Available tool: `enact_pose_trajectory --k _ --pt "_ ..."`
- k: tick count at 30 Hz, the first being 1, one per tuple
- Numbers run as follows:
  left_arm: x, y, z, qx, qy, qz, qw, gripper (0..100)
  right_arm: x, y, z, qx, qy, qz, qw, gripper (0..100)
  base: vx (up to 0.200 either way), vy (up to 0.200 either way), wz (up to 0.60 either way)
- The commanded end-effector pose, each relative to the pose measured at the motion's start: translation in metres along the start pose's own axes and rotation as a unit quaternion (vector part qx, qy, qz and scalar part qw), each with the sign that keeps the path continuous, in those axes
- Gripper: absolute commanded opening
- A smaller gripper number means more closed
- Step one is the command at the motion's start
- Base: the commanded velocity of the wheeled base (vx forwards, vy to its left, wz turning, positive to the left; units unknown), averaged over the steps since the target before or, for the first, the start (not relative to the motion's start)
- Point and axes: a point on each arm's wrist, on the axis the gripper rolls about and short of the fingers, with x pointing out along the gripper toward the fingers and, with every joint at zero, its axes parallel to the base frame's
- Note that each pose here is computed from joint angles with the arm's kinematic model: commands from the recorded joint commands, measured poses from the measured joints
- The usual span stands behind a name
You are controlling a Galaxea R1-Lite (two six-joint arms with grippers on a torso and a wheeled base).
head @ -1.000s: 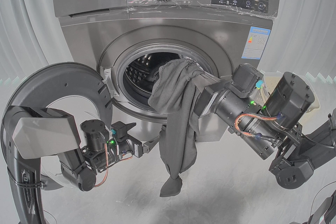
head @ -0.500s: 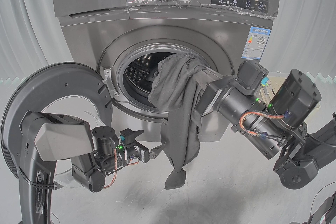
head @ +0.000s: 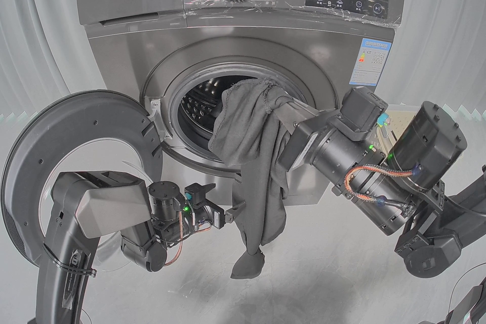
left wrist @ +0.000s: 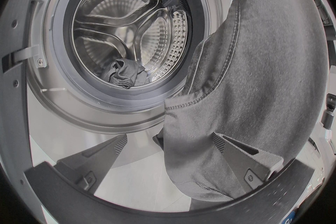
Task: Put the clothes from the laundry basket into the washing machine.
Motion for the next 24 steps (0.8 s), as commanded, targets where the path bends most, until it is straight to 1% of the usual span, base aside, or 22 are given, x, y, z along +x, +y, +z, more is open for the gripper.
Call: enact_pose_trajectory --k 1,5,6,7,12,16,20,24 --pt "0.004 -0.001 -0.010 -0.002 0.007 -0.007 0.9999 100 0.000 0.002 0.000 0.001 -0.001 0.002 1.0000 0 0.000 0.000 0.00" --pt "0.005 -0.006 -0.010 -0.001 0.005 -0.030 0.9995 100 0.001 0.002 0.001 0.001 -0.006 0.003 1.0000 0 0.000 0.000 0.00" --pt "0.005 -0.006 -0.010 -0.001 0.005 -0.030 0.9995 100 0.001 0.002 0.001 0.001 -0.006 0.003 1.0000 0 0.000 0.000 0.00" --pt "0.004 -0.010 -0.010 0.000 0.005 -0.046 0.9989 100 0.001 0.001 0.001 0.001 -0.006 0.002 1.0000 0 0.000 0.000 0.00" --pt "0.005 -0.011 -0.010 -0.001 0.003 -0.071 0.9975 100 0.001 0.002 -0.003 0.002 0.000 0.005 1.0000 0 0.000 0.000 0.00" --pt "0.010 -0.008 -0.010 0.000 -0.002 -0.067 0.9977 100 0.001 0.003 -0.004 0.003 0.001 0.014 0.9999 0 0.000 0.000 0.00" --pt "0.011 -0.004 -0.011 0.001 -0.005 -0.064 0.9979 100 0.002 0.007 -0.010 0.007 0.003 0.021 0.9998 0 0.000 0.000 0.00" --pt "0.011 -0.005 -0.013 0.002 -0.006 -0.068 0.9977 100 0.003 0.010 -0.016 0.008 0.006 0.034 0.9994 0 0.000 0.000 0.00"
